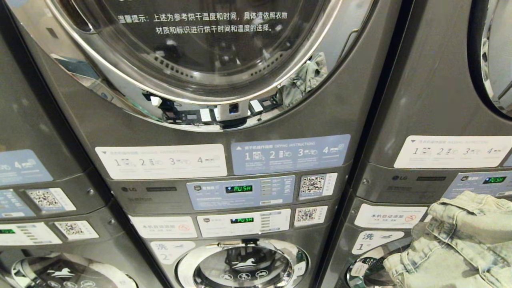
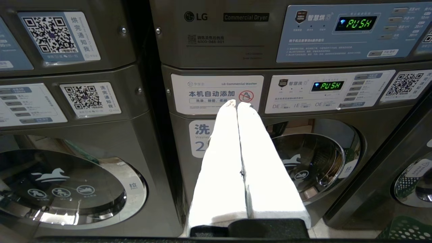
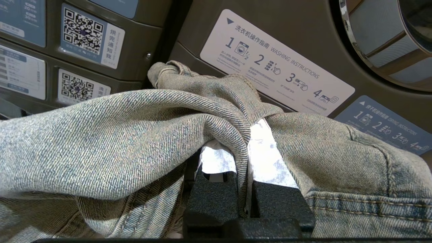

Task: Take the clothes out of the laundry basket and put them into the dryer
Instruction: Open the dryer

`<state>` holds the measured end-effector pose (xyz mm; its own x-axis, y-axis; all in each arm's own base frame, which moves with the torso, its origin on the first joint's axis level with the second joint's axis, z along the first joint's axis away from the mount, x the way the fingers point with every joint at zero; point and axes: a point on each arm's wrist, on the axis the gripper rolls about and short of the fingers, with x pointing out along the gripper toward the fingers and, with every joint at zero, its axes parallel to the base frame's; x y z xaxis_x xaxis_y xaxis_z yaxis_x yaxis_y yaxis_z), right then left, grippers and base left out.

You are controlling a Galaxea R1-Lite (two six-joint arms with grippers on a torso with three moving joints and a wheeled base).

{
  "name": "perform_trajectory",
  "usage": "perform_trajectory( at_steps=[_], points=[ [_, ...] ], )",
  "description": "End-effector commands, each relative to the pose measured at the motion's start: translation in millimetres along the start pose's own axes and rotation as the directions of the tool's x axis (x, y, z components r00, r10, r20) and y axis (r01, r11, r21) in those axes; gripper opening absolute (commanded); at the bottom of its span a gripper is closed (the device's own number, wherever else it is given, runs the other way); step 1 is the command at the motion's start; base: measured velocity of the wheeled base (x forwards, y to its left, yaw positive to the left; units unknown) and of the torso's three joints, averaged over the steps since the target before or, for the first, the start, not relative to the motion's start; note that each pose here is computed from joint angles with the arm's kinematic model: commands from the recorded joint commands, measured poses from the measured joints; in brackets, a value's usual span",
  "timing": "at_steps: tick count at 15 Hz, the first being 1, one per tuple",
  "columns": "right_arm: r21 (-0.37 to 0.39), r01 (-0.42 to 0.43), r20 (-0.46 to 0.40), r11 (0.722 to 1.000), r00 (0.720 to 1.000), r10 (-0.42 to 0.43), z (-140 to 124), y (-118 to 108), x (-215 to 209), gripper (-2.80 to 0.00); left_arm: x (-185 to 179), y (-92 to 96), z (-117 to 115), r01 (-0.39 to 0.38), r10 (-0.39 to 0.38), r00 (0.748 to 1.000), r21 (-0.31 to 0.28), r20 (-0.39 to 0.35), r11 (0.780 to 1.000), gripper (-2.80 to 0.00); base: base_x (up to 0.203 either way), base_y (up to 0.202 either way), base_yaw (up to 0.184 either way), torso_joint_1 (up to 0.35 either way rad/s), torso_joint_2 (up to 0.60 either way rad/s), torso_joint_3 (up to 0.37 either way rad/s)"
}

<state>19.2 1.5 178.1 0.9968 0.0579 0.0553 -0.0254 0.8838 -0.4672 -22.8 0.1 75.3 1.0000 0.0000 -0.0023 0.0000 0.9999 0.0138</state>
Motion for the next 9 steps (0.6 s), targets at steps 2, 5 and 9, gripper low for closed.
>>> perform_trajectory(
  at_steps=[2,5,9],
  points=[
    [-0.003,-0.001,0.0,1.0,1.0,0.001,-0.2,0.1,0.3,-2.8,0.0,0.0,0.0,-0.001,0.001,1.0,0.0,0.001,1.0,-2.8,0.0,0.0,0.0,0.057,-0.12,-0.058],
    [-0.002,-0.005,-0.003,1.0,1.0,0.005,-1.4,0.7,0.4,-2.8,0.0,0.0,0.0,-0.001,0.001,1.0,0.0,0.001,1.0,-2.8,0.0,0.0,0.0,0.062,-0.12,-0.057],
    [-0.004,-0.005,-0.001,1.0,1.0,0.005,-1.2,0.7,0.3,-2.8,0.0,0.0,0.0,0.0,0.0,1.0,0.0,0.001,1.0,-2.8,0.0,0.0,0.0,0.057,-0.1,-0.052]
  ],
)
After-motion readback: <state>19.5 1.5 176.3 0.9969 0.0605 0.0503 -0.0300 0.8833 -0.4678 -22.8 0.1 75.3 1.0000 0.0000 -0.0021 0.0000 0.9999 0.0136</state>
